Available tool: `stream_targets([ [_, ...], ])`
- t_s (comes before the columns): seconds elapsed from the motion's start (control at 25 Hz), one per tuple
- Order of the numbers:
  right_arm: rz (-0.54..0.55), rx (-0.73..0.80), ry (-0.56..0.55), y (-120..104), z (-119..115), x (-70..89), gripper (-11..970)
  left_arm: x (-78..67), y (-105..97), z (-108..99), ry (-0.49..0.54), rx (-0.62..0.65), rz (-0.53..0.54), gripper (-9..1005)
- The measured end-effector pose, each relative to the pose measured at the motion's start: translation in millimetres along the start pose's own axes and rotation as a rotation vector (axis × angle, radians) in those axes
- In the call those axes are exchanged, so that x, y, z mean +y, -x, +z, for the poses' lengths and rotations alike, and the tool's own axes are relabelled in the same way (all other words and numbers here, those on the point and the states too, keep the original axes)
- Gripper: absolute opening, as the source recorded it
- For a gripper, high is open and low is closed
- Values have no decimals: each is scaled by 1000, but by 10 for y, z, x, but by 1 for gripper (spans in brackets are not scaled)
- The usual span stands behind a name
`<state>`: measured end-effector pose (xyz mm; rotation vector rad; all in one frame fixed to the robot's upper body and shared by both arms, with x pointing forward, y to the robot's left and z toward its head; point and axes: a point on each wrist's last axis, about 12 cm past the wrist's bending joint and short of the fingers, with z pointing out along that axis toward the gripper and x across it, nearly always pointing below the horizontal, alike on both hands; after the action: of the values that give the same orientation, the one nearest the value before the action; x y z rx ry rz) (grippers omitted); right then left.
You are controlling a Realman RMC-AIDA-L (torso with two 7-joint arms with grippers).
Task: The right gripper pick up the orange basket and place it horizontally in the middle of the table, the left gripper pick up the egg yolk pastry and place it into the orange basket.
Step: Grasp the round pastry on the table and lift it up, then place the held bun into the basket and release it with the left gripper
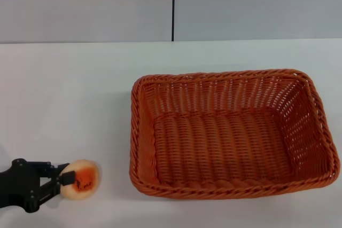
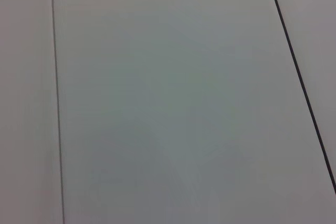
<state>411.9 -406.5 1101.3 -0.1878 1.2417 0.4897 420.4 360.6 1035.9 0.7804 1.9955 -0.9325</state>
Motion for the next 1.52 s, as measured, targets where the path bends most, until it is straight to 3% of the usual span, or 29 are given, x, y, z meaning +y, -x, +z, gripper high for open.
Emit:
stream_targets([
  [0.12, 0, 0, 0, 0, -2, 0, 604, -9, 19, -48, 10, -42, -9, 237],
  [0.2, 0, 0, 0, 0, -1, 0, 604, -38, 95, -136, 9, -140, -7, 165],
  [0.24, 0, -1, 1, 1, 3, 0, 604, -67, 177, -195, -2, -229, 5, 154],
  [0.4, 0, -2, 3, 1, 17, -2, 604, -89, 336, -253, -20, -376, 4, 111],
  [0.44, 1, -2, 4, -2, 21, -2, 604, -95, 448, -208, -57, -433, 2, 100],
  [0.52, 1, -2, 4, -4, 22, -1, 604, -104, 487, -175, -78, -448, 8, 91],
  [0.76, 5, -4, 8, 1, 21, 2, 604, -226, 775, 235, -289, -502, 106, 64],
  [1.04, 1, -2, 4, 2, 19, -7, 604, -288, 898, 750, -398, -514, 111, 67],
  [1.2, 1, -1, 2, 2, 10, -6, 604, -281, 873, 843, -391, -513, 83, 69],
  [1.44, -1, 0, -6, 8, -7, -14, 604, -351, 846, 931, -444, -471, 111, 199],
  [1.52, -1, 0, -7, 6, -11, -13, 604, -359, 837, 937, -449, -464, 110, 298],
])
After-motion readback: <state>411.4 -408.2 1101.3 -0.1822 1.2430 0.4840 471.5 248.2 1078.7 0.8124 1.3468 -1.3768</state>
